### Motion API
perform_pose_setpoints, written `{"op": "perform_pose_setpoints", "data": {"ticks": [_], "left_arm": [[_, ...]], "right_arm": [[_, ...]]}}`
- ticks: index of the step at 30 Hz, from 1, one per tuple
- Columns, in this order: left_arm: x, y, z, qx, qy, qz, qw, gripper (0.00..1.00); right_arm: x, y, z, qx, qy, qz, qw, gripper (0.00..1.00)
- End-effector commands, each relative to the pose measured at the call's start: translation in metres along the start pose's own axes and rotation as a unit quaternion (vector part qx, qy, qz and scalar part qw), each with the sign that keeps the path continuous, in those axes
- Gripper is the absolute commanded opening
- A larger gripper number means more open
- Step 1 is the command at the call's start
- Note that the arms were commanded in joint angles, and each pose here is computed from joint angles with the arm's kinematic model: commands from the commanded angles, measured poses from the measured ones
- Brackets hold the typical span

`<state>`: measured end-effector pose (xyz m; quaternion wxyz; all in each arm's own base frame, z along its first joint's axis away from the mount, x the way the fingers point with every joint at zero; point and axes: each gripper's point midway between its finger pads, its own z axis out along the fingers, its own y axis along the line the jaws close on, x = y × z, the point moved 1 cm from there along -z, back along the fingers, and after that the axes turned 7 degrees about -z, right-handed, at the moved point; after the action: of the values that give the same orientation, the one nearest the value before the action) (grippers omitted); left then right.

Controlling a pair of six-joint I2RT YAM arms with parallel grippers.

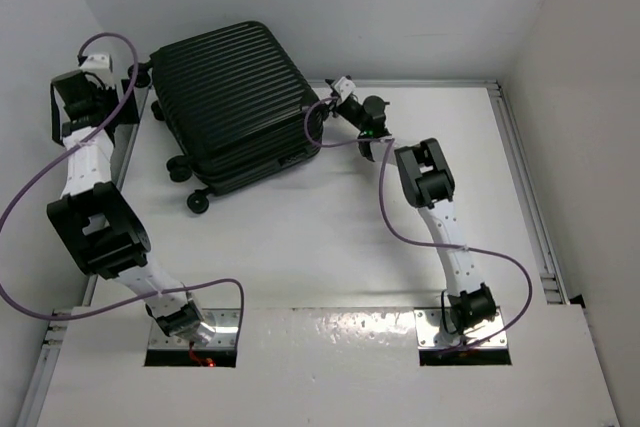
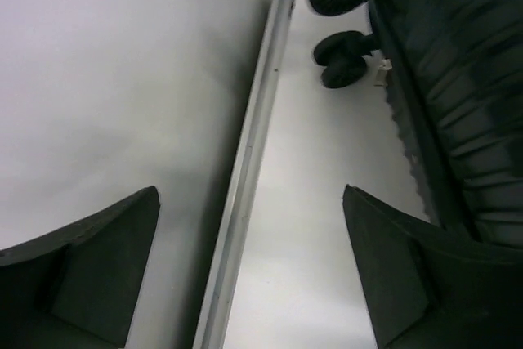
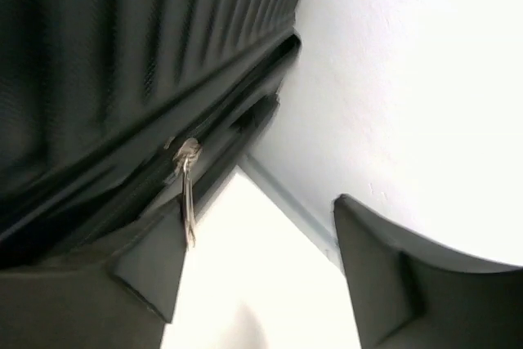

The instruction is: Pack the luggage

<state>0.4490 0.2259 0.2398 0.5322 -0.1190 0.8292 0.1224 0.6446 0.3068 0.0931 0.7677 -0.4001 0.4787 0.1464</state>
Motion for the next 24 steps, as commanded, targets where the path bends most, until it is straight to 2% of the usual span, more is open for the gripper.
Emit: {"op": "perform_pose_setpoints", "data": {"ticks": [1, 3, 4, 5, 6, 7, 8, 9, 10, 11, 12, 13, 14, 15, 16, 17, 18, 19, 20, 21, 22, 23, 24], "left_arm": [[0.017, -0.017, 0.002, 0.045, 0.048, 0.035, 0.997, 0.94], [0.030, -0.041, -0.001, 0.121, 0.063, 0.089, 0.987, 0.85], [0.038, -0.049, -0.010, 0.142, 0.081, 0.110, 0.980, 0.75], [0.047, -0.052, -0.017, 0.164, 0.087, 0.150, 0.971, 0.71], [0.065, -0.066, -0.021, 0.203, 0.104, 0.168, 0.959, 0.66], [0.085, -0.077, -0.033, 0.235, 0.143, 0.187, 0.943, 0.57], [0.099, -0.080, -0.039, 0.257, 0.159, 0.233, 0.924, 0.51], [0.107, -0.093, -0.049, 0.306, 0.160, 0.238, 0.908, 0.46], [0.129, -0.098, -0.072, 0.354, 0.200, 0.231, 0.884, 0.38], [0.133, -0.106, -0.086, 0.395, 0.201, 0.242, 0.863, 0.35], [0.131, -0.115, -0.096, 0.451, 0.165, 0.277, 0.832, 0.32], [0.144, -0.125, -0.120, 0.510, 0.164, 0.306, 0.787, 0.27], [0.144, -0.136, -0.133, 0.534, 0.168, 0.287, 0.777, 0.25], [0.143, -0.147, -0.141, 0.567, 0.139, 0.315, 0.748, 0.23], [0.144, -0.178, -0.156, 0.610, 0.125, 0.302, 0.722, 0.22], [0.142, -0.197, -0.166, 0.632, 0.110, 0.299, 0.707, 0.20], [0.142, -0.218, -0.175, 0.660, 0.084, 0.305, 0.682, 0.20], [0.142, -0.260, -0.202, 0.713, 0.050, 0.300, 0.632, 0.20], [0.139, -0.287, -0.200, 0.727, 0.011, 0.308, 0.614, 0.20], [0.126, -0.354, -0.212, 0.765, 0.006, 0.229, 0.602, 0.22], [0.126, -0.368, -0.227, 0.782, 0.000, 0.232, 0.578, 0.22], [0.110, -0.397, -0.221, 0.782, -0.060, 0.255, 0.565, 0.22], [0.106, -0.417, -0.223, 0.782, -0.011, 0.210, 0.586, 0.35]], "right_arm": [[-0.072, 0.013, -0.002, -0.006, -0.043, -0.034, 0.998, 0.73], [-0.081, -0.003, -0.029, 0.012, -0.003, -0.065, 0.998, 0.80], [-0.078, -0.014, -0.040, 0.020, 0.017, -0.070, 0.997, 0.82], [-0.077, -0.028, -0.052, 0.037, 0.040, -0.076, 0.996, 0.84], [-0.099, -0.045, -0.065, 0.047, 0.068, -0.096, 0.992, 0.91], [-0.093, -0.062, -0.082, 0.062, 0.094, -0.098, 0.989, 0.94], [-0.096, -0.071, -0.100, 0.073, 0.133, -0.089, 0.984, 0.94], [-0.082, -0.068, -0.121, 0.070, 0.188, -0.070, 0.977, 0.94], [-0.096, -0.093, -0.139, 0.095, 0.200, -0.054, 0.974, 0.94], [-0.129, -0.109, -0.146, 0.106, 0.191, -0.048, 0.975, 0.94], [-0.111, -0.090, -0.168, 0.066, 0.257, 0.009, 0.964, 0.90], [-0.156, -0.116, -0.176, 0.095, 0.238, 0.047, 0.966, 0.87], [-0.145, -0.100, -0.195, 0.080, 0.285, 0.097, 0.950, 0.84], [-0.159, -0.103, -0.197, 0.079, 0.285, 0.118, 0.948, 0.82], [-0.189, -0.093, -0.209, 0.055, 0.281, 0.155, 0.946, 0.75], [-0.194, -0.083, -0.220, 0.044, 0.298, 0.174, 0.937, 0.71], [-0.194, -0.061, -0.226, 0.026, 0.305, 0.192, 0.932, 0.69], [-0.233, -0.062, -0.231, 0.031, 0.282, 0.182, 0.941, 0.63], [-0.236, -0.052, -0.235, 0.026, 0.285, 0.186, 0.940, 0.60], [-0.268, -0.029, -0.232, 0.006, 0.273, 0.186, 0.944, 0.59], [-0.274, -0.032, -0.237, 0.017, 0.275, 0.182, 0.944, 0.59], [-0.278, -0.028, -0.237, 0.014, 0.279, 0.181, 0.943, 0.59], [-0.283, -0.014, -0.235, 0.000, 0.281, 0.180, 0.943, 0.59]]}}
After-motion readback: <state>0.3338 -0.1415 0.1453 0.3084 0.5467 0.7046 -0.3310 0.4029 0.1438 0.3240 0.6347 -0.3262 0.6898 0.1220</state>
